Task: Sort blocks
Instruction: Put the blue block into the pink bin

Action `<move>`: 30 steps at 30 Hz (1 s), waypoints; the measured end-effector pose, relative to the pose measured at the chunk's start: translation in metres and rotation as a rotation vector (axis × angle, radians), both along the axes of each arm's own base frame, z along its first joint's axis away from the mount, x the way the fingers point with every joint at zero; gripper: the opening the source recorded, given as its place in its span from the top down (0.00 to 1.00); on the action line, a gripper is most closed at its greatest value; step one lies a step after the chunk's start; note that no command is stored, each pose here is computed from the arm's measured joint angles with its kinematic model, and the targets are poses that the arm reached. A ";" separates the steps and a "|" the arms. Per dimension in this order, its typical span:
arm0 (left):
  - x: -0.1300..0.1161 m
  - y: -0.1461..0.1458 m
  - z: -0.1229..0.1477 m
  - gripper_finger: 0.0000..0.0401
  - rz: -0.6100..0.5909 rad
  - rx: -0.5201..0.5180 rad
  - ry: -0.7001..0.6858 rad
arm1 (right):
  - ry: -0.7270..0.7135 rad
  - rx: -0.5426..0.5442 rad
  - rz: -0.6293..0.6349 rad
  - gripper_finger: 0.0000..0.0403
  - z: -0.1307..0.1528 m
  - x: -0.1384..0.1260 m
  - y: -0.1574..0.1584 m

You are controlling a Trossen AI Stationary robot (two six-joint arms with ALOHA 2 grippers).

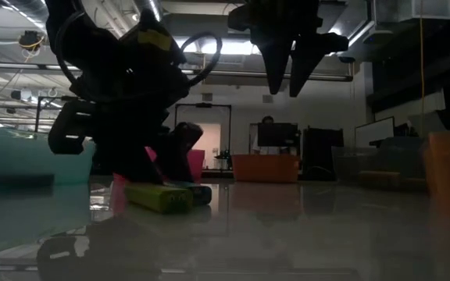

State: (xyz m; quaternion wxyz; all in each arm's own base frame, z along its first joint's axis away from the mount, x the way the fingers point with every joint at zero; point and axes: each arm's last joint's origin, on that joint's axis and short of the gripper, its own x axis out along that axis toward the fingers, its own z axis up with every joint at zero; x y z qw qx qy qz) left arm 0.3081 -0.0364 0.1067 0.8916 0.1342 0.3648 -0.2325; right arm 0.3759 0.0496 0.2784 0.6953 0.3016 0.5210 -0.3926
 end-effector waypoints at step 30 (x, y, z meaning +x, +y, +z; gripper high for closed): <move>0.000 0.025 0.030 0.79 0.281 -0.292 0.027 | 0.011 0.097 0.014 0.58 -0.001 0.000 0.004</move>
